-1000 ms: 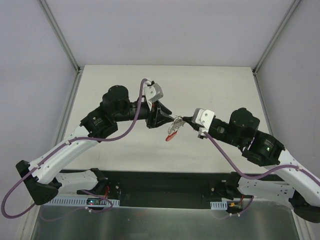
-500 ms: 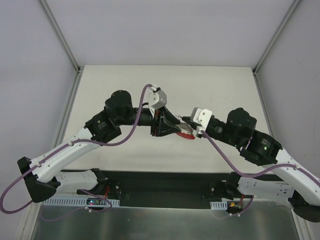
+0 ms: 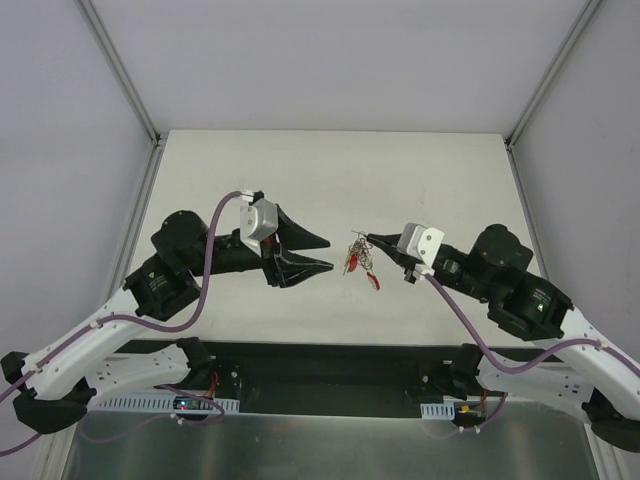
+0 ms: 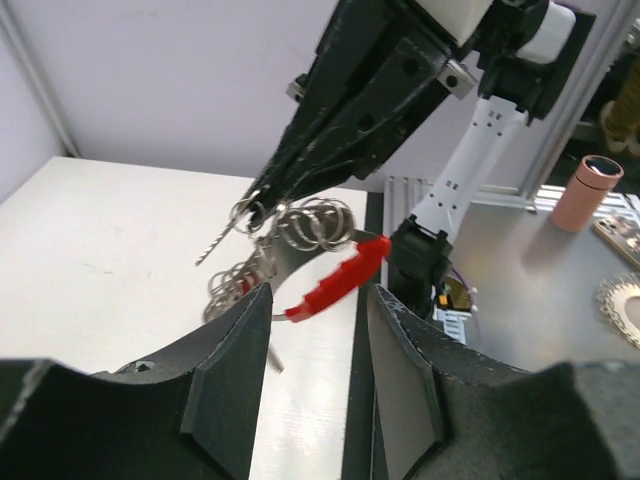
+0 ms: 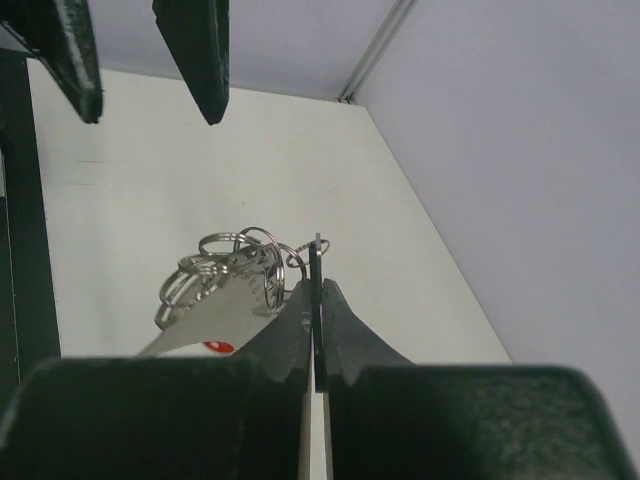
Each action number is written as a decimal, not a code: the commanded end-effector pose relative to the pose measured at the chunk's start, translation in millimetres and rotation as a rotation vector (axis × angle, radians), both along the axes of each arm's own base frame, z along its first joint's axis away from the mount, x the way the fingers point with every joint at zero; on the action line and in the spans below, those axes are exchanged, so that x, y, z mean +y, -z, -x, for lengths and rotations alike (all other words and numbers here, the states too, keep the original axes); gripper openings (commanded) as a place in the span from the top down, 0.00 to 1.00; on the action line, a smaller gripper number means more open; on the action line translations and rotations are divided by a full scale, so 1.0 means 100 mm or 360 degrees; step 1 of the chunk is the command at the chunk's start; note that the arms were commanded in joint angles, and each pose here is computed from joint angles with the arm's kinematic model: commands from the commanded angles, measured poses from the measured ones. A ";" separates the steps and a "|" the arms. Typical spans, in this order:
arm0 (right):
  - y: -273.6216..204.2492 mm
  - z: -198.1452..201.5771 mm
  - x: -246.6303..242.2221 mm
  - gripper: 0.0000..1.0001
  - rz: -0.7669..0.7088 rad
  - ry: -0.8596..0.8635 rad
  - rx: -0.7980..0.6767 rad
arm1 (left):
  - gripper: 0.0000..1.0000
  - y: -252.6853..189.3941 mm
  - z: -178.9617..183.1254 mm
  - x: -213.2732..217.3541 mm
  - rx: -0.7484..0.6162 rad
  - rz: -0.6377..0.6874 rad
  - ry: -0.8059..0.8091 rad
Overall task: Remove the keys from the keyring
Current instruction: Adjust the key on the keyring.
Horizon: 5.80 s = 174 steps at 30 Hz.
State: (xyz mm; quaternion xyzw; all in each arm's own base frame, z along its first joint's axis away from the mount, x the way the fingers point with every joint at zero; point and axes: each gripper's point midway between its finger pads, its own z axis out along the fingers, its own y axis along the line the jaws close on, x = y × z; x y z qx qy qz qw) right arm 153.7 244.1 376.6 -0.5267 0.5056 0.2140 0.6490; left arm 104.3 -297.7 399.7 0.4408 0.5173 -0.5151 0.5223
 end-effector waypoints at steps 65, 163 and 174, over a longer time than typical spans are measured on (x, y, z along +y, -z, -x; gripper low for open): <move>-0.47 0.15 0.10 0.99 -0.0258 -0.0167 -0.0171 | 0.69 -0.06 -0.22 -0.21 0.0225 0.0030 -0.0078; 0.04 0.15 0.21 0.99 -0.0093 -0.0215 -0.0040 | 1.00 -0.23 -0.35 -0.14 -0.1038 0.0345 -0.0124; 0.00 0.09 0.17 0.99 -0.0056 -0.0184 -0.0237 | 1.00 -0.30 -0.34 -0.12 -0.1557 0.0237 -0.0101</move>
